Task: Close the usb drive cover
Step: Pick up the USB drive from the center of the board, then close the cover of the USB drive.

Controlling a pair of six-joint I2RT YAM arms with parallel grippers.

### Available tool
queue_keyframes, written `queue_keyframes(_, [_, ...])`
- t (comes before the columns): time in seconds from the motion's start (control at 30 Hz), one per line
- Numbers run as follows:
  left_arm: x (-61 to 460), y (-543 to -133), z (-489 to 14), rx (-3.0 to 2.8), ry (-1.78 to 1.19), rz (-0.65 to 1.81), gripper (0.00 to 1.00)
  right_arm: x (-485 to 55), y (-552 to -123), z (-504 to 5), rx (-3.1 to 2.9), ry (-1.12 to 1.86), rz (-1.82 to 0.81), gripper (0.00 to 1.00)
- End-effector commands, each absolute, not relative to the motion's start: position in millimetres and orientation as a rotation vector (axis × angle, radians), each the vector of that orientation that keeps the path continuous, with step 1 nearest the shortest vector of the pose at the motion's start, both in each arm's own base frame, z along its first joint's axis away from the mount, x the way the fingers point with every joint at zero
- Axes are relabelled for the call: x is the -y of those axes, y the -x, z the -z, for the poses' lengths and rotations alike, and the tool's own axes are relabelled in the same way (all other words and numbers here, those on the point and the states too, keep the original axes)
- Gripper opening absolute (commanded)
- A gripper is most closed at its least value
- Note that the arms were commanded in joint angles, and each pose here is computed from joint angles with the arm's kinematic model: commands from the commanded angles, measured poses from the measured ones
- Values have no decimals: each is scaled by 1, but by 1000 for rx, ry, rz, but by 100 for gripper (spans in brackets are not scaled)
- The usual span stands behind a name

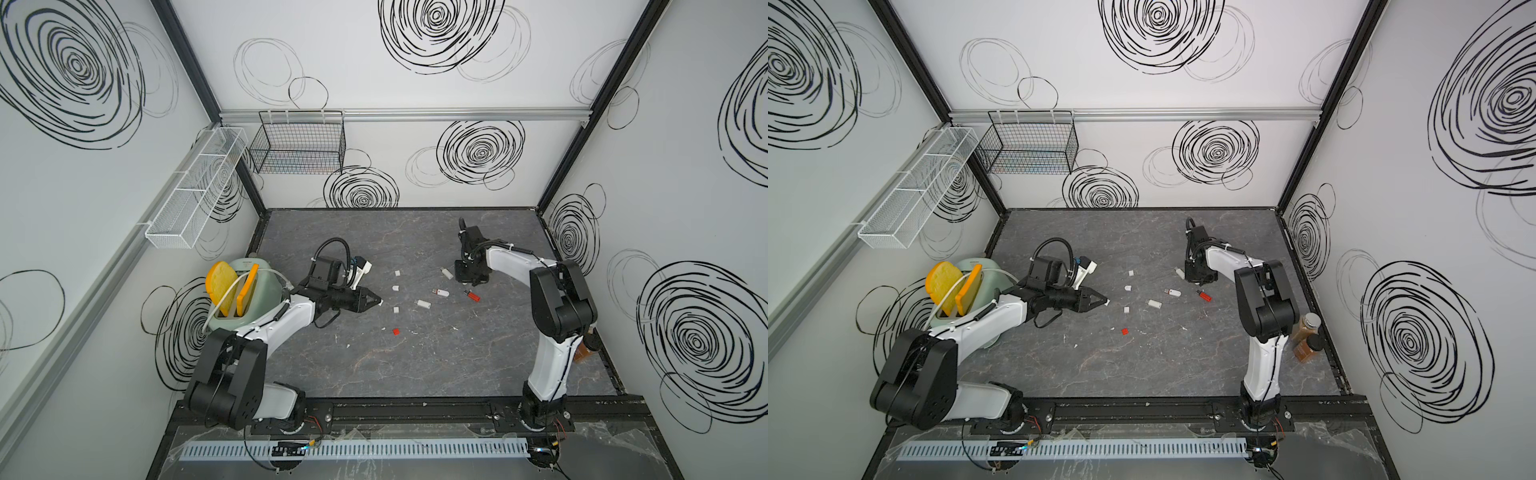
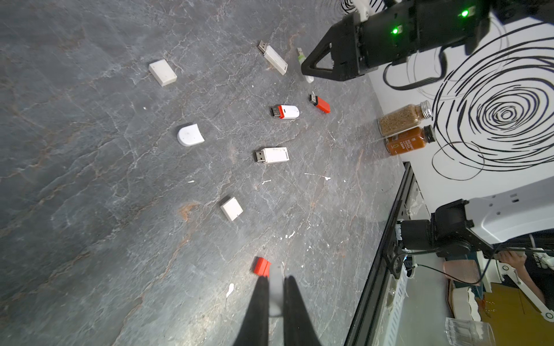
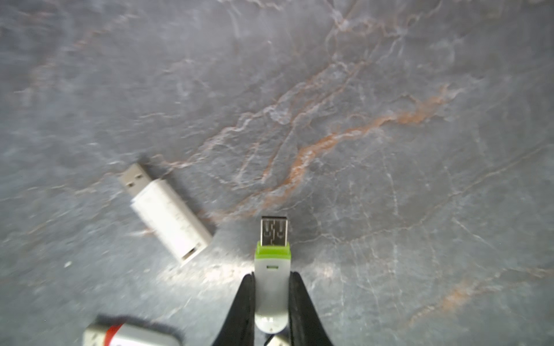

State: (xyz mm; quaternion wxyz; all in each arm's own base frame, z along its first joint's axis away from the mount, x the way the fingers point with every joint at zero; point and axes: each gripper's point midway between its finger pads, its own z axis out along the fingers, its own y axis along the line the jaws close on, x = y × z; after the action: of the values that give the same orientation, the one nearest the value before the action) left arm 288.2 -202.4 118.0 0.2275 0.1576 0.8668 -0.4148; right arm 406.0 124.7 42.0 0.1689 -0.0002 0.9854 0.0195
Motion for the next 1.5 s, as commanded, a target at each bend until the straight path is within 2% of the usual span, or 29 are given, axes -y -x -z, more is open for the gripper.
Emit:
queue_keyframes(0.0, [205, -295, -132, -2333, -477, 1131, 0, -147, -406, -88, -2673, 177, -163, 16])
queue_keyframes(0.2, [208, -294, -132, -2335, -489, 1140, 0, -197, -381, -117, -2441, 597, -252, 13])
queue_keyframes(0.33, [209, -292, -132, -2342, -503, 1146, 0, -226, -358, -116, -2301, 839, -230, 12])
queue_keyframes(0.6, [216, -286, -137, -2321, -540, 1180, 0, -296, -285, -109, -1897, 1329, -288, 11])
queue_keyframes(0.87, [223, -278, -134, -2329, -574, 1215, 0, -320, -250, -110, -1648, 1509, -283, 11])
queue_keyframes(1.47, [230, -269, -136, -2309, -612, 1281, 0, -347, -230, -116, -1517, 1564, -320, 11])
